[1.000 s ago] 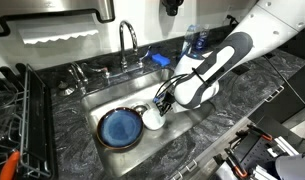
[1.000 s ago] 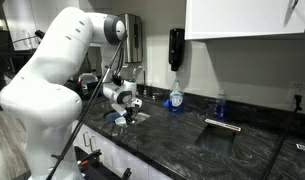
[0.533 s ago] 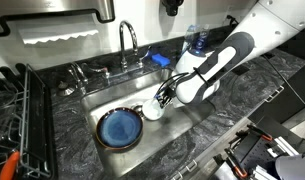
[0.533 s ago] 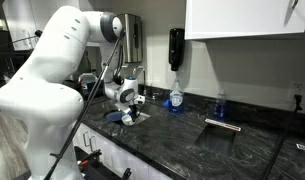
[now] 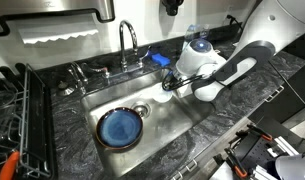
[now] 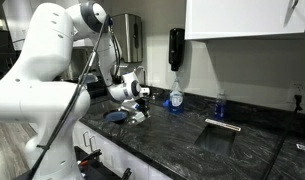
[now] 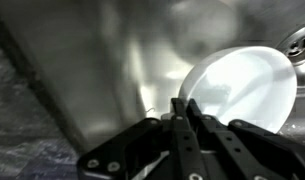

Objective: Pour the contents of the white bowl into the sink and put it on the right side of the counter

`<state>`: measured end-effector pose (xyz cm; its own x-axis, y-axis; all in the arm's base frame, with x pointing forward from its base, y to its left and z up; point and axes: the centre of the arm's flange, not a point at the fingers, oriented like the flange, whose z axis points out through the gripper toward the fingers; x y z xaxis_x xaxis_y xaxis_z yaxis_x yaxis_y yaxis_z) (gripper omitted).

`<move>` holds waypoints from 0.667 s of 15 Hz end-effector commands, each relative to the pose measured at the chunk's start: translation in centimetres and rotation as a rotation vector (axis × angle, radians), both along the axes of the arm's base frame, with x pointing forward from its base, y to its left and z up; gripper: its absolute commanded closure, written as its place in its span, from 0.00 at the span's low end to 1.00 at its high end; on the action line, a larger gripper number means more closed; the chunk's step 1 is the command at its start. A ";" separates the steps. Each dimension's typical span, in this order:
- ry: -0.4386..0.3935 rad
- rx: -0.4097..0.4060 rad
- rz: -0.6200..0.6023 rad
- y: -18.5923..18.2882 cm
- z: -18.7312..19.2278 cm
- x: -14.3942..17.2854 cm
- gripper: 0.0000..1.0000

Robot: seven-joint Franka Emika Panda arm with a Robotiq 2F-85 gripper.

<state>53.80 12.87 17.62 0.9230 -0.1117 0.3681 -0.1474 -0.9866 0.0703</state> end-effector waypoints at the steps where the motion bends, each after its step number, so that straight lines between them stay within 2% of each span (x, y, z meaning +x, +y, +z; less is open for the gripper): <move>1: -0.098 -0.168 -0.014 0.9 1.9 -1.8 0.98; 6: -0.241 -0.358 0.015 2.9 3.5 -2.5 0.98; 10: -0.349 -0.474 0.031 5.5 4.0 -4.1 0.98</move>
<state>52.64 17.06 22.56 0.7781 0.0993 0.6202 -0.1806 -0.9104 0.3723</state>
